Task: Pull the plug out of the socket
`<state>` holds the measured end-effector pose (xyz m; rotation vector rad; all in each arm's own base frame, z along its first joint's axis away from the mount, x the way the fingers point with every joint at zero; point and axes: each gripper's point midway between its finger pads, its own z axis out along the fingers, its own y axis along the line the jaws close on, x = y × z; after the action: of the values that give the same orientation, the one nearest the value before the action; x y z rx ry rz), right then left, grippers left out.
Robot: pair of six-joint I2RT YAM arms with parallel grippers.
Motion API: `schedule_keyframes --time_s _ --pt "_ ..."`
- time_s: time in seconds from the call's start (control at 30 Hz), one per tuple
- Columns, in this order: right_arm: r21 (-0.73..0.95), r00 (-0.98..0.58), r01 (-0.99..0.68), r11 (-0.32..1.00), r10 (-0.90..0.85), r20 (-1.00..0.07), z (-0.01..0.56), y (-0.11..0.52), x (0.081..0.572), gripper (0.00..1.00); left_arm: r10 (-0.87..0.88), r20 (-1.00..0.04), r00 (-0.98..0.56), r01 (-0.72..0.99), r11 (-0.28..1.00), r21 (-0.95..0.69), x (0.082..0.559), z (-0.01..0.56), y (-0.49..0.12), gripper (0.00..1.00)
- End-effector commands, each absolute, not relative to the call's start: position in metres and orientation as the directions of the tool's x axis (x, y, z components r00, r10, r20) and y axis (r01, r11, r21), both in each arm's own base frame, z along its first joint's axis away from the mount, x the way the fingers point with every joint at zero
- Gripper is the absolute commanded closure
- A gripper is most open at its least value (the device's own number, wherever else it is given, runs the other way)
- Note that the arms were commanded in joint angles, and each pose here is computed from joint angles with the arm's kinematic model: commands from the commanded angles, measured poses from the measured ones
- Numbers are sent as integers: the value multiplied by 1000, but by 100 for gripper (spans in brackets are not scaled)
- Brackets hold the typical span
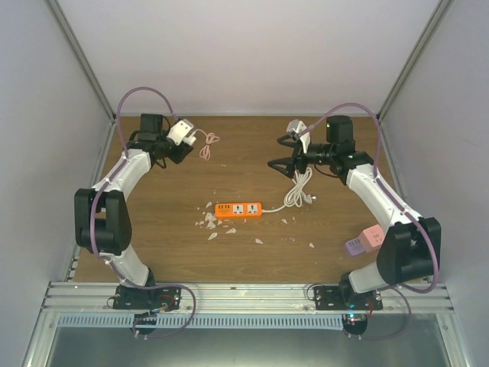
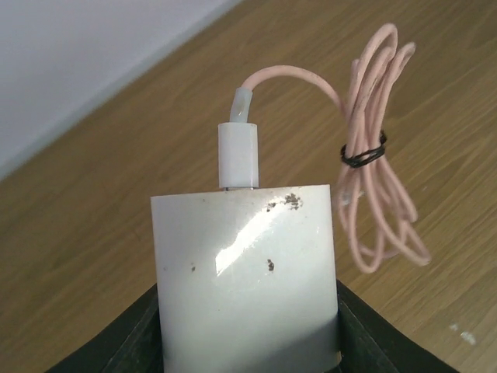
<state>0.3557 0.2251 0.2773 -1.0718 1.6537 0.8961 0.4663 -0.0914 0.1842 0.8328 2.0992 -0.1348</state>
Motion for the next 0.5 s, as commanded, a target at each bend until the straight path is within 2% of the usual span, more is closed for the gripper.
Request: schedule_keyframes --time_s 0.0,0.27,0.47 --pt "36 -139 -952 304 -324 -936 260 222 344 0 467 -713 -523 581 807 103 476 150 -66 65" --pt "22 -140 -958 284 -402 -905 227 219 335 0 368 -608 -704 463 886 0 486 94 -7 65" --pt "-7 -144 -958 286 -503 -852 198 210 334 1 320 -531 -784 389 921 -18 490 61 24 65"
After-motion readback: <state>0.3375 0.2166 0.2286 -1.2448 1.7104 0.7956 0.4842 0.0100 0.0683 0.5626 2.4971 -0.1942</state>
